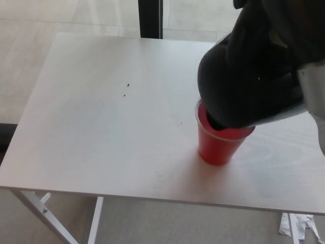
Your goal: The robot uses its right hand to lift up a kettle kept on the middle of the desk by its handle and tilt it into a glass kept next to it to pour out water
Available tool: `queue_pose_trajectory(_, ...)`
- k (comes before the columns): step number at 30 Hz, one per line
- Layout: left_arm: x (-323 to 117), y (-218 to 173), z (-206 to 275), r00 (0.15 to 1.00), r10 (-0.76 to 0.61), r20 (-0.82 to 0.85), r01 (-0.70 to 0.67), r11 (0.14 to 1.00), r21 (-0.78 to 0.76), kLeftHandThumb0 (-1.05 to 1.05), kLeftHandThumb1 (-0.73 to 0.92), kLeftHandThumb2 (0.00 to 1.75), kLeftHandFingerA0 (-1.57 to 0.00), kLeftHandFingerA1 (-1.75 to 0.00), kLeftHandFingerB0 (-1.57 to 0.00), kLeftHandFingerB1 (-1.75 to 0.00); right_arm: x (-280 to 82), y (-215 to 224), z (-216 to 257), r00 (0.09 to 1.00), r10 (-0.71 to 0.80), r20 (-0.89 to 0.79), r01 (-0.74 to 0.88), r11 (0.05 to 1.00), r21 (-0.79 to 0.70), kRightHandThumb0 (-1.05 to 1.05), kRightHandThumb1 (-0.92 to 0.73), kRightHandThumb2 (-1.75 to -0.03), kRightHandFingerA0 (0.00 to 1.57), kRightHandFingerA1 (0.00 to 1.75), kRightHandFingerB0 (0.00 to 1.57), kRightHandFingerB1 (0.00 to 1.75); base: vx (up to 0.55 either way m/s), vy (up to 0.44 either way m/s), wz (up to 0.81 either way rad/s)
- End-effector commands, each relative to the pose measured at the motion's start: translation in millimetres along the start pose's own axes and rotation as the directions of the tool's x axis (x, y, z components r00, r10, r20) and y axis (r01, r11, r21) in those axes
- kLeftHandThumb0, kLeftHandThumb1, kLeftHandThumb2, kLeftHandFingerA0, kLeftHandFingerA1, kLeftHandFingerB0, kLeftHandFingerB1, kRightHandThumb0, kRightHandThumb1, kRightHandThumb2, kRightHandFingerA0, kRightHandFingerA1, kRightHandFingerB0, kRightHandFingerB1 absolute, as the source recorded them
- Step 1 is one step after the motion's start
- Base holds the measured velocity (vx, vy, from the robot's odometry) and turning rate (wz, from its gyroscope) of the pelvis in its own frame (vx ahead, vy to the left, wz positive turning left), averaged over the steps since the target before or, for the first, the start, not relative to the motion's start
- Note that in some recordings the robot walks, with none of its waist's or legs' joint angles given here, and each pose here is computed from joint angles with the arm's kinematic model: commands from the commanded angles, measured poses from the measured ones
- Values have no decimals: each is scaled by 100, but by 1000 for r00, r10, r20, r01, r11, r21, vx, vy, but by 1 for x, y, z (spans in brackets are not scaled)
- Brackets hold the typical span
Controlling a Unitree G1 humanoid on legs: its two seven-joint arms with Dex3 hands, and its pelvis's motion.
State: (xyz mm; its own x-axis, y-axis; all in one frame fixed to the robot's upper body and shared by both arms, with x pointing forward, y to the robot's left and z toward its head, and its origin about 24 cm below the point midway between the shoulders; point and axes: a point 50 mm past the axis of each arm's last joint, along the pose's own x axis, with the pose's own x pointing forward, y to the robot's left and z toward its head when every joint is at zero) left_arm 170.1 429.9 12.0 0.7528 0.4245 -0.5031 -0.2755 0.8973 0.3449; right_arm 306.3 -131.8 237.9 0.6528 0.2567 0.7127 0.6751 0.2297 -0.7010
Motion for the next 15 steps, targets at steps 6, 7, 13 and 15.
queue_pose_trajectory(6,-3,6,-5,1000,16,-23,-17,1000,-16,-35,-23,75,-54,-69,-56,-87,-7,4,-41,974,43,-221,-32,998,53,-25,-56,-80,99,175,91,114,0,0,0)
queue_pose_trajectory(7,-3,6,-5,999,22,-26,-22,1000,-14,-35,-24,75,-55,-69,-56,-88,-10,4,-48,965,45,-259,-29,998,63,-28,-56,-69,98,175,92,113,0,0,0)
queue_pose_trajectory(13,-3,6,-4,1000,15,-19,-16,999,-48,-33,-25,74,-53,-70,-57,-89,-19,7,-61,951,36,-308,-14,997,74,-19,-51,-80,94,175,69,166,0,0,0)
queue_pose_trajectory(15,-4,7,-5,999,21,-26,-22,1000,-12,-35,-25,75,-56,-70,-53,-88,-23,9,-67,914,80,-398,-27,990,136,-27,-59,-64,96,174,81,73,0,0,0)
